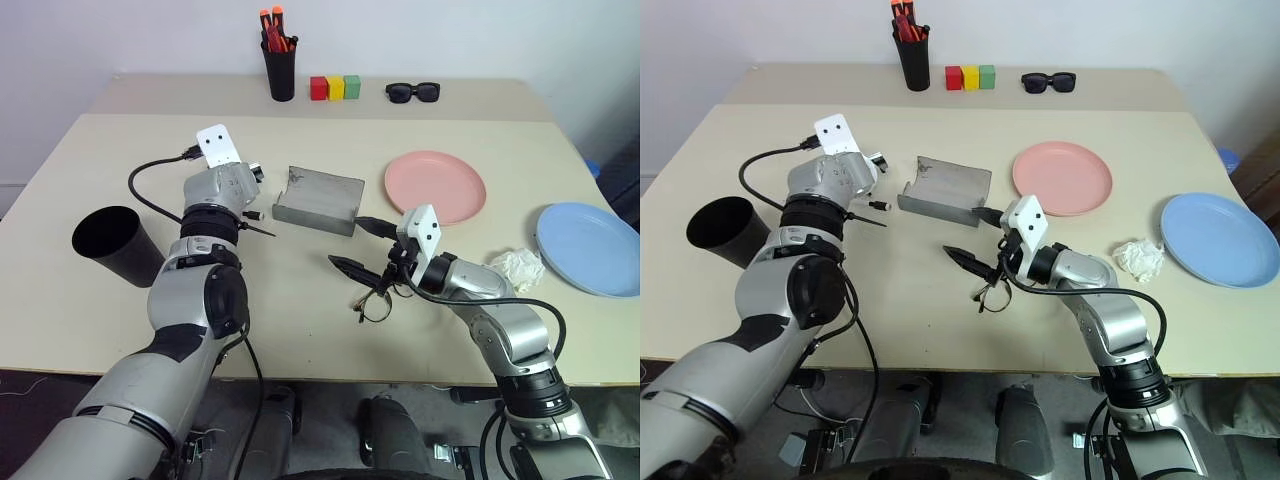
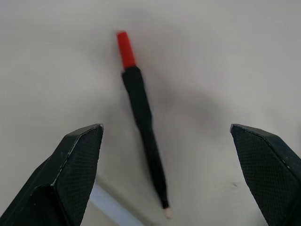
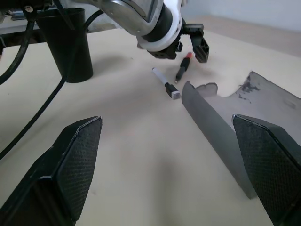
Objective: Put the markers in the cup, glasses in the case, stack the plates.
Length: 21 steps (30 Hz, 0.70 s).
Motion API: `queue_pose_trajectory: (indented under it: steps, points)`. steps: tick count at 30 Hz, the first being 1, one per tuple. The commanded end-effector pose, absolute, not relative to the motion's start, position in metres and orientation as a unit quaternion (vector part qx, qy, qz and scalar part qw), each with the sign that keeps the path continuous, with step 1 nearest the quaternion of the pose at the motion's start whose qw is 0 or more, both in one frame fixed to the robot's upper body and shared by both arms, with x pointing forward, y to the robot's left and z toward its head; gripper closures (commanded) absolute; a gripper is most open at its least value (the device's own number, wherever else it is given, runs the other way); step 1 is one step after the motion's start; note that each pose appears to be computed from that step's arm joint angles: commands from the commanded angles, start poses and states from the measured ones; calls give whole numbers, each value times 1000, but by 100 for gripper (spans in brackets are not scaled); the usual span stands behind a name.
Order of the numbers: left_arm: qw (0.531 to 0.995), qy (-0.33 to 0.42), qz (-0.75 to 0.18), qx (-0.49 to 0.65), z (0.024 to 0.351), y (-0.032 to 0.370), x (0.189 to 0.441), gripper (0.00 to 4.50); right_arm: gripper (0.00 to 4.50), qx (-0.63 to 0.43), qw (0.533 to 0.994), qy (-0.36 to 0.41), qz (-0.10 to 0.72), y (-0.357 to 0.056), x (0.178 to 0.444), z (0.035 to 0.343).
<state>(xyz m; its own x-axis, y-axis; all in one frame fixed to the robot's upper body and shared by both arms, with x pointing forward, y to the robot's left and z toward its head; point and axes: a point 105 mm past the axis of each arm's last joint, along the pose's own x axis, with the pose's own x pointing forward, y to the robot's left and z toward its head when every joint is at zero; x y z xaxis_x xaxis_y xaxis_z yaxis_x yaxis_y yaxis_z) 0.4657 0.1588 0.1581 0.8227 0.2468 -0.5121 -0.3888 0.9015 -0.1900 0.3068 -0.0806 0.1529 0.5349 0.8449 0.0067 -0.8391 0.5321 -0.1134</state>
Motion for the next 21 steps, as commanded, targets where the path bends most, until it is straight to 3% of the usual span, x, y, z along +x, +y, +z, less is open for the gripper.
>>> queue_pose_trajectory:
  steps: [1,3,6,13,21]
  points:
    - [945,231,170,-159,174,160,470,5,0,-53,870,-57,487,-75,301,165]
    - [942,240,179,-154,172,162,469,5,0,-52,871,-56,486,-75,300,165]
    - [934,257,193,-156,166,164,467,87,0,-51,871,-55,486,-74,300,165]
    - [917,284,216,-177,153,169,462,448,0,-50,871,-56,485,-73,300,166]
    - [947,180,171,-201,188,160,478,448,0,-51,870,-54,487,-71,299,166]
